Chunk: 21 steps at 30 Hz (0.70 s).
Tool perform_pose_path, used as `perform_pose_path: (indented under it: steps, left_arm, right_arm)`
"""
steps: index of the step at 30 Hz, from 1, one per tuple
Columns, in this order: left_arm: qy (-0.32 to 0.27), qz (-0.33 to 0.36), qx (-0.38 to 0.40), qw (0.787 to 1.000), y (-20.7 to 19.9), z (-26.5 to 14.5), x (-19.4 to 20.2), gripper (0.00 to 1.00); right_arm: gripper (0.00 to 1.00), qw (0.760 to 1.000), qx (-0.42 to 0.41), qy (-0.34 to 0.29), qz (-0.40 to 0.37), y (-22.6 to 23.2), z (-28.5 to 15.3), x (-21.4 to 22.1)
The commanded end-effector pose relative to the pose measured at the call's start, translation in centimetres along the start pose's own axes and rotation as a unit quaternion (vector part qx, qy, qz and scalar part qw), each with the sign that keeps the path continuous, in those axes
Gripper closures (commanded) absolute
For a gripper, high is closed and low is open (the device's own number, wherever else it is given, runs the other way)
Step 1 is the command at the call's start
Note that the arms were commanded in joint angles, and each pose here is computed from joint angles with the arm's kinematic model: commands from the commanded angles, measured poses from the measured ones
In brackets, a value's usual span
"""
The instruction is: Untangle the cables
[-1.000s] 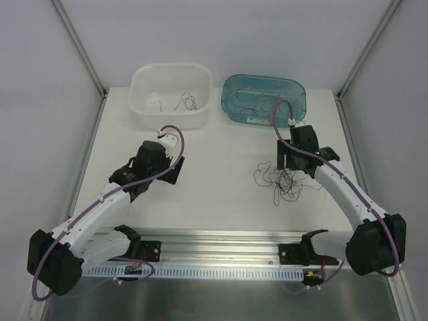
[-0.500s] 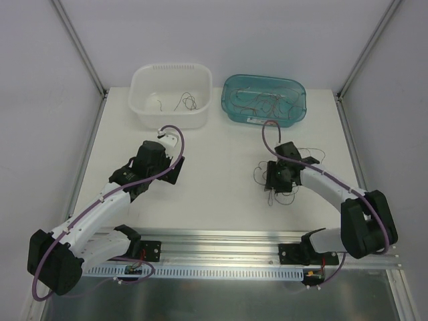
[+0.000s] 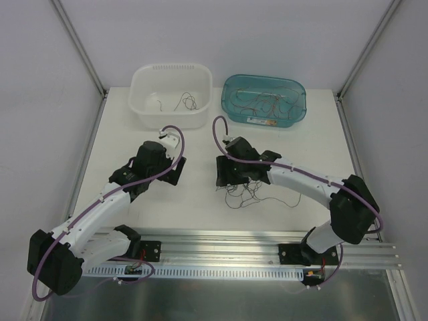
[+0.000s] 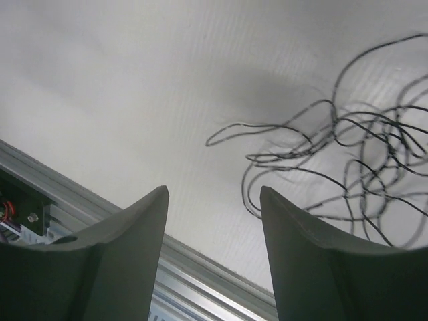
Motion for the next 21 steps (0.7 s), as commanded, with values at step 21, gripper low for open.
perform_pose_path:
  steps: [21]
  left_arm:
    - [-0.047,-0.051,0.254,0.965,-14.7,0.6,-6.5,0.07]
  right_arm:
    - [0.41,0.949,0.056,-0.193,0.243,-10.9,-7.9,-2.0]
Point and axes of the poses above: each gripper's point midway between its finger pads, its own z axis out along the fingers, its own y axis along the line the jaws close on, x = y × z, the point moved 2 cm from there along -z, back along the fingers, and after that the axes turned 7 degrees about z, right-handed, at the moved point
